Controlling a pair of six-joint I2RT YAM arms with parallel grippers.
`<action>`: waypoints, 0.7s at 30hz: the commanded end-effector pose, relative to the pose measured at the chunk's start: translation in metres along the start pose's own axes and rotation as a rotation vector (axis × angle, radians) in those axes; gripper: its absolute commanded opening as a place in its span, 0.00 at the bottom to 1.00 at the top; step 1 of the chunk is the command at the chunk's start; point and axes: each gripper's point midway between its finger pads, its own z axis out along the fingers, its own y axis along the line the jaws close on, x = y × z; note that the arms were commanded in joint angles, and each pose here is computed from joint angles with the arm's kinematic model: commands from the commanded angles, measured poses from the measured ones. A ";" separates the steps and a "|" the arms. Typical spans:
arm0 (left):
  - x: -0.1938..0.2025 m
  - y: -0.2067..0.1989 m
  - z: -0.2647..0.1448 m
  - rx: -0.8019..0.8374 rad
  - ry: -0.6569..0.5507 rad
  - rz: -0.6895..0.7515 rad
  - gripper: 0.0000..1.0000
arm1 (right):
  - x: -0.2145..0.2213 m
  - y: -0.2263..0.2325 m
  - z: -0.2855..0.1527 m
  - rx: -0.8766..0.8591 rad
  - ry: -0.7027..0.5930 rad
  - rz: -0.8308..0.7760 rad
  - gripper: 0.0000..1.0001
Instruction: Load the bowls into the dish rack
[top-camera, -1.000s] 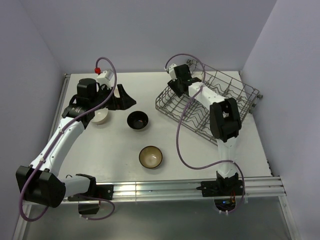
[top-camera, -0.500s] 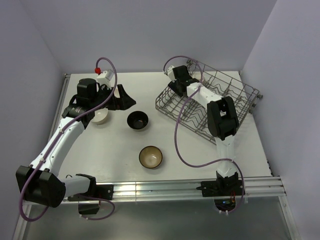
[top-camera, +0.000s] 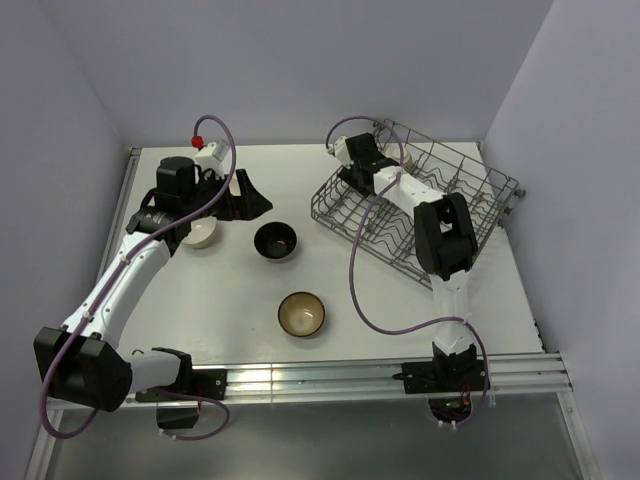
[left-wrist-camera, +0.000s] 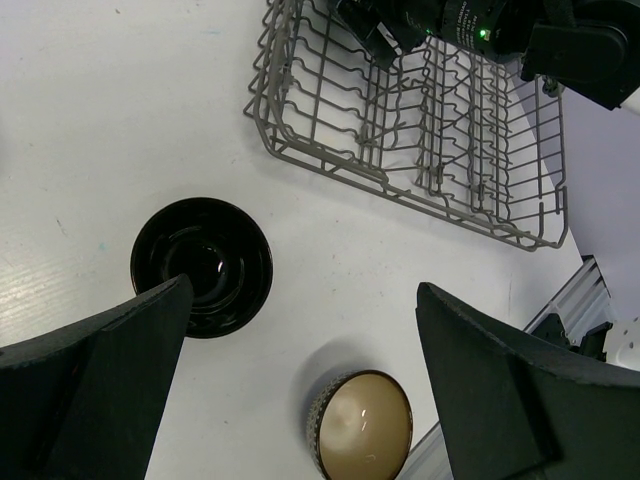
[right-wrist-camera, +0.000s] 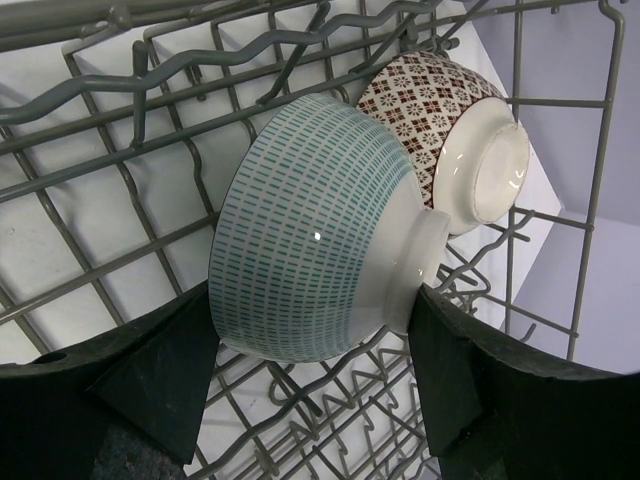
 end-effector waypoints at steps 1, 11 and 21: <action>-0.009 -0.002 -0.002 0.007 -0.024 0.027 1.00 | 0.005 -0.010 0.002 0.042 0.019 -0.017 0.00; -0.008 -0.003 0.000 0.012 -0.018 0.016 0.99 | 0.017 -0.003 0.005 0.021 0.068 -0.056 0.00; -0.008 -0.002 -0.003 0.002 -0.021 0.028 0.99 | 0.017 -0.003 0.010 0.031 0.077 -0.058 0.63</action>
